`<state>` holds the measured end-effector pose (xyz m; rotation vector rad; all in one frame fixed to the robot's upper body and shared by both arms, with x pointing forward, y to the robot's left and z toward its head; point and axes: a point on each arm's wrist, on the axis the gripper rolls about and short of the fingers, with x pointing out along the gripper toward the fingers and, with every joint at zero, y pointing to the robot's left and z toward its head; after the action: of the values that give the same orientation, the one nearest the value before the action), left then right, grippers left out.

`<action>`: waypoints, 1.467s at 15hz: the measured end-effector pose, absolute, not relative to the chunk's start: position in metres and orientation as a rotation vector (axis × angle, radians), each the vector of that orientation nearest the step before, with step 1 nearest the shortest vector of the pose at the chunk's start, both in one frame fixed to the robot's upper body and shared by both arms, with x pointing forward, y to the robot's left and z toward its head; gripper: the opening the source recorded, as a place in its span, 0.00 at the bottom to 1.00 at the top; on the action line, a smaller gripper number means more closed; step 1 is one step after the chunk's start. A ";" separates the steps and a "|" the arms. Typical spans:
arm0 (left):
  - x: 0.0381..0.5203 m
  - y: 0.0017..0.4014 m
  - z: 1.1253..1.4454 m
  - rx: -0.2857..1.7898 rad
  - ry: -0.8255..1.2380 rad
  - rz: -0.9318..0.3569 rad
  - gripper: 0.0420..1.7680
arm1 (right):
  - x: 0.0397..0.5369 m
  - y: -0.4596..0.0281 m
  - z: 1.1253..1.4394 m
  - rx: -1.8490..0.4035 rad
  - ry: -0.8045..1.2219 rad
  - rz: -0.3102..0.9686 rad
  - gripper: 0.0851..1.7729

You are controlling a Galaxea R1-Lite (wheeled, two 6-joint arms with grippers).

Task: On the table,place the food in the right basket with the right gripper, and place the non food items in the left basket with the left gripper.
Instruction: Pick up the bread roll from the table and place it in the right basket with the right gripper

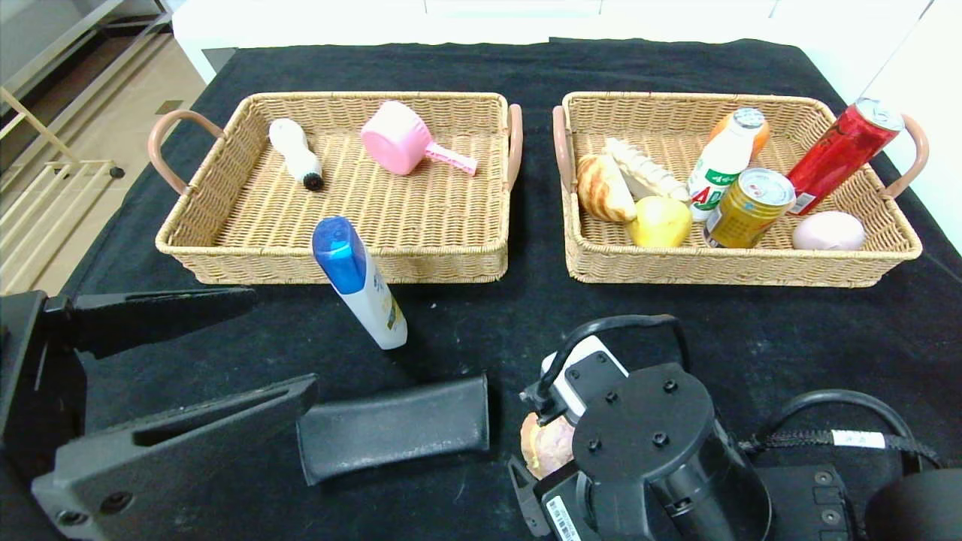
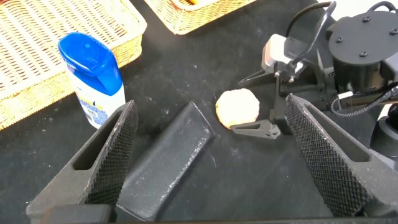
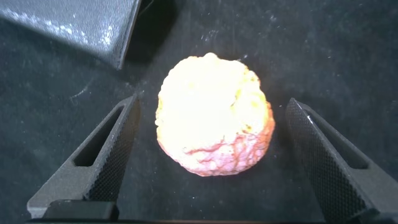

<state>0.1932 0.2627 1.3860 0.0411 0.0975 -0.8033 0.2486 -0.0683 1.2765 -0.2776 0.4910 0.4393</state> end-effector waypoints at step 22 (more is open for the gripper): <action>0.193 0.263 1.385 0.042 0.101 -0.803 0.97 | 0.254 -0.064 1.266 -0.305 0.504 0.409 0.47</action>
<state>0.1935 0.2625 1.3854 0.0417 0.1012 -0.8033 0.2535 -0.0638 1.2664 -0.3049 0.5044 0.4085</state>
